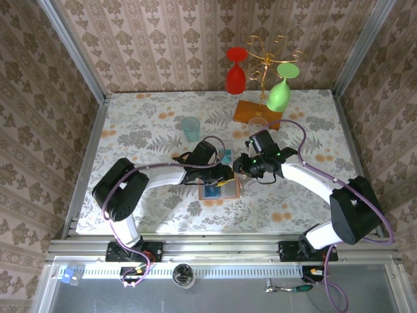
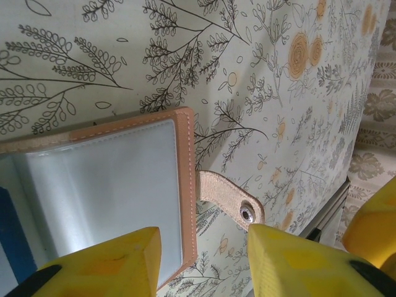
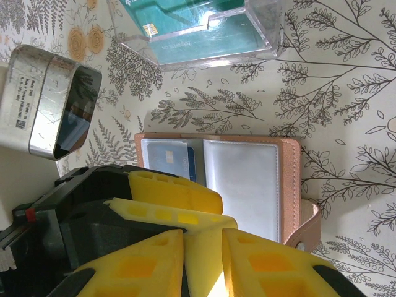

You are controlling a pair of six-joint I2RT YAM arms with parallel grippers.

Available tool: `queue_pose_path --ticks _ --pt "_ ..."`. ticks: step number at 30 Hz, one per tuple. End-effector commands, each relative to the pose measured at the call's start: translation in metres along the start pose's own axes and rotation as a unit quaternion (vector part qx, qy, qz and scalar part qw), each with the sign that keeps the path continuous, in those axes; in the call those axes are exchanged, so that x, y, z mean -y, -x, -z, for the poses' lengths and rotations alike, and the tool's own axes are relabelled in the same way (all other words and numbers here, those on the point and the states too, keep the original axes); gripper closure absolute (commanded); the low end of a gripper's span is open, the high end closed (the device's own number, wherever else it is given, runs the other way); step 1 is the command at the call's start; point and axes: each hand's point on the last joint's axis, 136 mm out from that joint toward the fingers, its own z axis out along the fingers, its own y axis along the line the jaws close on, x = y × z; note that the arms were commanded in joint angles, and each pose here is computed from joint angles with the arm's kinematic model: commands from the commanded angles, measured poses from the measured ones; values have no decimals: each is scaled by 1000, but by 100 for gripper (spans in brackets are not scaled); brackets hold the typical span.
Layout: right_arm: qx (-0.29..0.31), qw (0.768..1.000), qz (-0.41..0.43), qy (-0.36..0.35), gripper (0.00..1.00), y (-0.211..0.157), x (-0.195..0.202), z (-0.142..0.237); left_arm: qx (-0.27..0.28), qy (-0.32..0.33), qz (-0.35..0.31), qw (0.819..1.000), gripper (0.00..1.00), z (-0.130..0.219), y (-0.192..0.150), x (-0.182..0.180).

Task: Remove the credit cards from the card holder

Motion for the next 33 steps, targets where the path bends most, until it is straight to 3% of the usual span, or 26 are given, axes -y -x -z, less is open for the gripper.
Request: queue_pose_path --ticks 1,11,17,26,33 --pt "-18 1000 -7 7 77 -9 -2 2 5 -13 -3 1000 59 8 6 4" --pt "-43 999 1 16 77 -14 -19 -19 39 -1 18 999 64 45 10 -27" --pt "-62 998 3 19 77 -20 -26 -39 52 22 29 998 76 63 4 -54" --pt "-84 996 5 19 78 -30 -30 -60 48 45 51 997 94 63 -9 -88" --pt "-90 996 3 16 78 -34 -27 -64 41 51 54 996 96 55 -10 -96"
